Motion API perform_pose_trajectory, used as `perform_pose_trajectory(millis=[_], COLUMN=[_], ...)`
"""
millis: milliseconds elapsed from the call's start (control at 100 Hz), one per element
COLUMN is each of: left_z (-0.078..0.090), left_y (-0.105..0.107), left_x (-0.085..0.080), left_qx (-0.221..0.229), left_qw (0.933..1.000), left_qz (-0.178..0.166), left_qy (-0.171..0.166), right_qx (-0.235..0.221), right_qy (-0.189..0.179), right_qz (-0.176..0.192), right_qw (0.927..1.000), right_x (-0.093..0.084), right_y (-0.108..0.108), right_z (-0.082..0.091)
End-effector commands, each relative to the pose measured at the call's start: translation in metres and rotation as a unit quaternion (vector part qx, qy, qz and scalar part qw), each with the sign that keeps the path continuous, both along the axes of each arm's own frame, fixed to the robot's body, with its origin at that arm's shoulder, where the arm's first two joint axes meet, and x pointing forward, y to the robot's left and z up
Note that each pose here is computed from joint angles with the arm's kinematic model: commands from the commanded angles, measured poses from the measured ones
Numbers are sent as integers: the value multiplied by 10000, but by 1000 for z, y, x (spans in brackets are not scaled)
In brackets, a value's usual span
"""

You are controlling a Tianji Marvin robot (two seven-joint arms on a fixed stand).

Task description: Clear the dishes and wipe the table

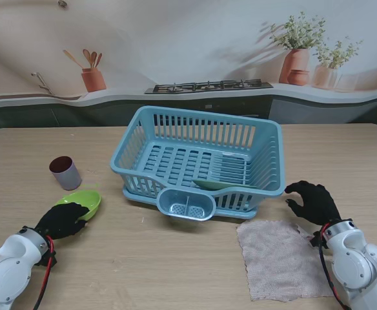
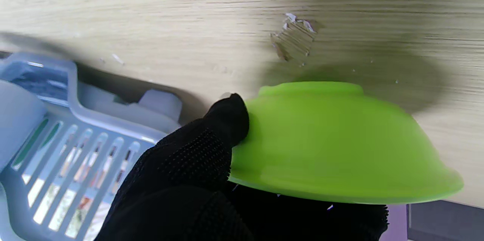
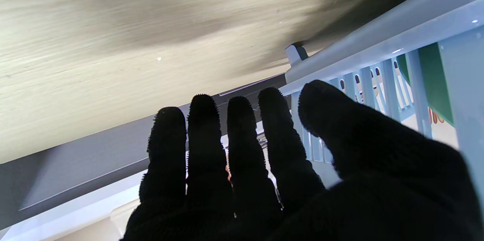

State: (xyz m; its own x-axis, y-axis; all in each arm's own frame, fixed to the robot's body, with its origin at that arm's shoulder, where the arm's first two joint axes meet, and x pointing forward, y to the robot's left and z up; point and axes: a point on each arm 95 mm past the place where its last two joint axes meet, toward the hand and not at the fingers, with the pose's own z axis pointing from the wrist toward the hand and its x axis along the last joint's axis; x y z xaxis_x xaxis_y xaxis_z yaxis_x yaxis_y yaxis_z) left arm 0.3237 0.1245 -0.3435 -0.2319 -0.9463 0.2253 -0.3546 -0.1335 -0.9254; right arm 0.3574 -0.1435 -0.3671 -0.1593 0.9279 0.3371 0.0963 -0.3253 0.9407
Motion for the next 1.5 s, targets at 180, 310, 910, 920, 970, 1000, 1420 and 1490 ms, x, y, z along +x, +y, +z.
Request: perform_pose_trajectory(millis=[180,310,910,920,970,1000,1420,1490], left_z=[8,15,59,60,65,69,118,125], left_y=[-3,-4,5,5,7,8,13,13], left_x=[-12,-18,-36,-36,-36,-35,-2,6], left_qx=[72,120,210,209,199,190,-242,-333], left_qw=[9997,9994,9943,9941,9932,9927,9837,9819], left_qz=[-212,-308,-693,-702,-751,-778,-1157,-1196], left_qy=[-8,-67,-786,-798,-863,-904,-1356,-1433], right_qx=[-13,-5,10,11,10,10,21,22], right_qy=[35,31,1,0,-4,-6,-22,-26], right_qz=[66,69,97,97,98,98,67,65], right_qw=[10000,10000,10000,10000,10000,10000,10000,10000], right_x=[-1,-1,-1,-1,-1,-1,-2,-2], right_y=[1,1,0,0,0,0,-1,-1], right_z=[-1,-1,1,1,1,1,1,1])
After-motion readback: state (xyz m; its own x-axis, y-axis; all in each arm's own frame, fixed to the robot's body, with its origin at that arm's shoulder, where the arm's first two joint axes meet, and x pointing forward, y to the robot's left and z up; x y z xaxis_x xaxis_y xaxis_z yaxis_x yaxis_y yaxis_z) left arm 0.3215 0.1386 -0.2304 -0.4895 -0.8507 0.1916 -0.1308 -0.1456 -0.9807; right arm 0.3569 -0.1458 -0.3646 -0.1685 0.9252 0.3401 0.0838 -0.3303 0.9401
